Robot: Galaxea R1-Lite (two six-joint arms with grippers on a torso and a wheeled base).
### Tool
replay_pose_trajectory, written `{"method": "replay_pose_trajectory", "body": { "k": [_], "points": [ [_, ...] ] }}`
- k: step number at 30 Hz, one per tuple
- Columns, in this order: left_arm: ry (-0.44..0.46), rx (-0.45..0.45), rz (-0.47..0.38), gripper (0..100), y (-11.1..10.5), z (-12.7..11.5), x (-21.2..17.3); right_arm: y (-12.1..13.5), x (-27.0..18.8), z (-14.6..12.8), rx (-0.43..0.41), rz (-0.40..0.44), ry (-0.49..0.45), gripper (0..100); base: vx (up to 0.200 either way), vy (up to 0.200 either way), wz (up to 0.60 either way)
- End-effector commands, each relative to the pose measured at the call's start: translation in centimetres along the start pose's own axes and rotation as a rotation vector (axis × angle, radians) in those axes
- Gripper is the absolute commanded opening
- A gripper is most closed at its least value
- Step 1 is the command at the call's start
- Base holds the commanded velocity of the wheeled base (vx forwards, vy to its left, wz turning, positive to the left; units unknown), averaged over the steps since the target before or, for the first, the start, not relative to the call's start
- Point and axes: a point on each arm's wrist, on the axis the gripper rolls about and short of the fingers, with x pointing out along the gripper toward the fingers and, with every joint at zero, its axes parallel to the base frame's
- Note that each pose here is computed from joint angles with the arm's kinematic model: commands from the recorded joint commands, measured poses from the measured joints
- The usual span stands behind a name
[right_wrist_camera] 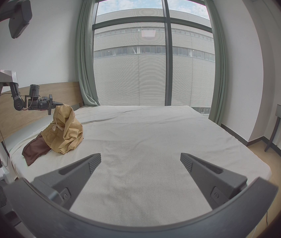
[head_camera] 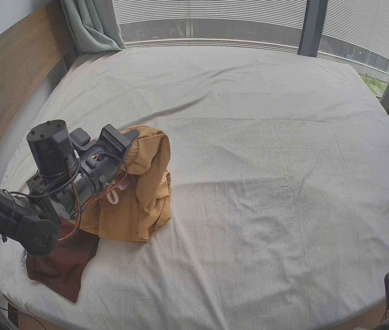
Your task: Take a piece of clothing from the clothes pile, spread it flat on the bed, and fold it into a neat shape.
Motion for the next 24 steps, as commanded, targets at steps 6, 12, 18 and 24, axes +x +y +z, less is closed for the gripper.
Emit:
{"method": "replay_pose_trajectory", "body": {
  "k": [6, 12, 18, 24],
  "points": [
    [0.020, -0.005, -0.027, 0, -1.9, -1.3, 0.3, 0.0, 0.0, -0.5, 0.000, 0.001, 0.001, 100, 0.000, 0.000, 0.00],
    [0.033, -0.006, -0.035, 0, -2.3, -1.9, 0.2, 0.0, 0.0, -0.5, 0.000, 0.001, 0.001, 100, 0.000, 0.000, 0.00],
    [0.038, -0.006, -0.038, 0, -2.5, -2.2, 0.2, 0.0, 0.0, -0.5, 0.000, 0.001, 0.001, 100, 0.000, 0.000, 0.00],
    [0.036, -0.007, -0.041, 0, -2.6, -2.2, 0.2, 0.0, 0.0, -0.5, 0.000, 0.001, 0.001, 100, 0.000, 0.000, 0.00]
  ]
}}
